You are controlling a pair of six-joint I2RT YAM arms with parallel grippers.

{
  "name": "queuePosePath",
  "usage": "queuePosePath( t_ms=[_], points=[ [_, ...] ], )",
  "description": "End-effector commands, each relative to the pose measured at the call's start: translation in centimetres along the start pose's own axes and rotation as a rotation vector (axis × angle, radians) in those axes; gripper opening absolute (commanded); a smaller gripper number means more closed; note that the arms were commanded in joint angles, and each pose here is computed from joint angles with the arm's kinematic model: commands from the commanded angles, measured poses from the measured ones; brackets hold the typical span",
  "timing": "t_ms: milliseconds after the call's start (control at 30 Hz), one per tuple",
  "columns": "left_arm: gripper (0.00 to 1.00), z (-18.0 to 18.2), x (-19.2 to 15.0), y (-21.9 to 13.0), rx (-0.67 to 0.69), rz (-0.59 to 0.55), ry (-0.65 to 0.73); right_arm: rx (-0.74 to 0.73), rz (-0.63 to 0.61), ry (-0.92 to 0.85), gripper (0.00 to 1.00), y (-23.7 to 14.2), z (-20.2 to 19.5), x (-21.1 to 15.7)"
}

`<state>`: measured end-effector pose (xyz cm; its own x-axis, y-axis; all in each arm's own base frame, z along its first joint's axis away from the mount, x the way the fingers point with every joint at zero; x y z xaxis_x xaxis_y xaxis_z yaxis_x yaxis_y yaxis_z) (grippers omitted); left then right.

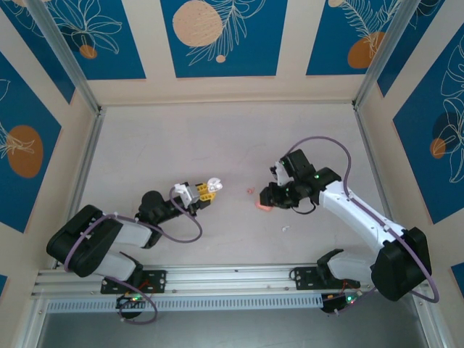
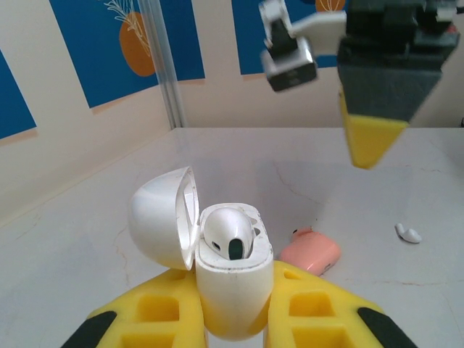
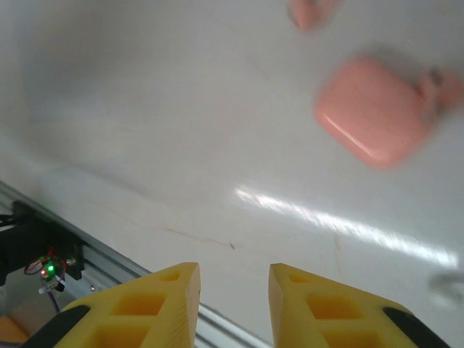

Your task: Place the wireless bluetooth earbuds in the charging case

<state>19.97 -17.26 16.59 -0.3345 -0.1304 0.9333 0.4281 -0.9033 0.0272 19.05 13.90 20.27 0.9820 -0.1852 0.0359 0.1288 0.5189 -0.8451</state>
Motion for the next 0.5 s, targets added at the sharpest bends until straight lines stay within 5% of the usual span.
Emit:
queuePosePath(
  t_ms=[0, 467],
  points=[
    [0.13, -0.3, 0.6, -0.1, -0.003, -0.034, 0.035, -0.16, 0.086, 0.195, 0.32, 0.6, -3.1, -2.6],
    [0.14, -0.5, 0.6, -0.4, -0.003, -0.033, 0.034, -0.363, 0.058, 0.363, 0.4, 3.6, -6.9, -4.3]
  ],
)
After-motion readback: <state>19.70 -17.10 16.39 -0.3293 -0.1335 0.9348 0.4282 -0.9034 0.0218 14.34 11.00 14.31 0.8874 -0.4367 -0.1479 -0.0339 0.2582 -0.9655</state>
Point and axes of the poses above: each hand's point on the last joint's axis, 136 mm out from that joint toward the fingers, its own y axis out along the fingers, its own z axis along the line the jaws close on, x = y × z, the point moved 9 cm from there along -y, back along the fingers, and after that the axes turned 12 degrees about y, right-handed, at the moved point
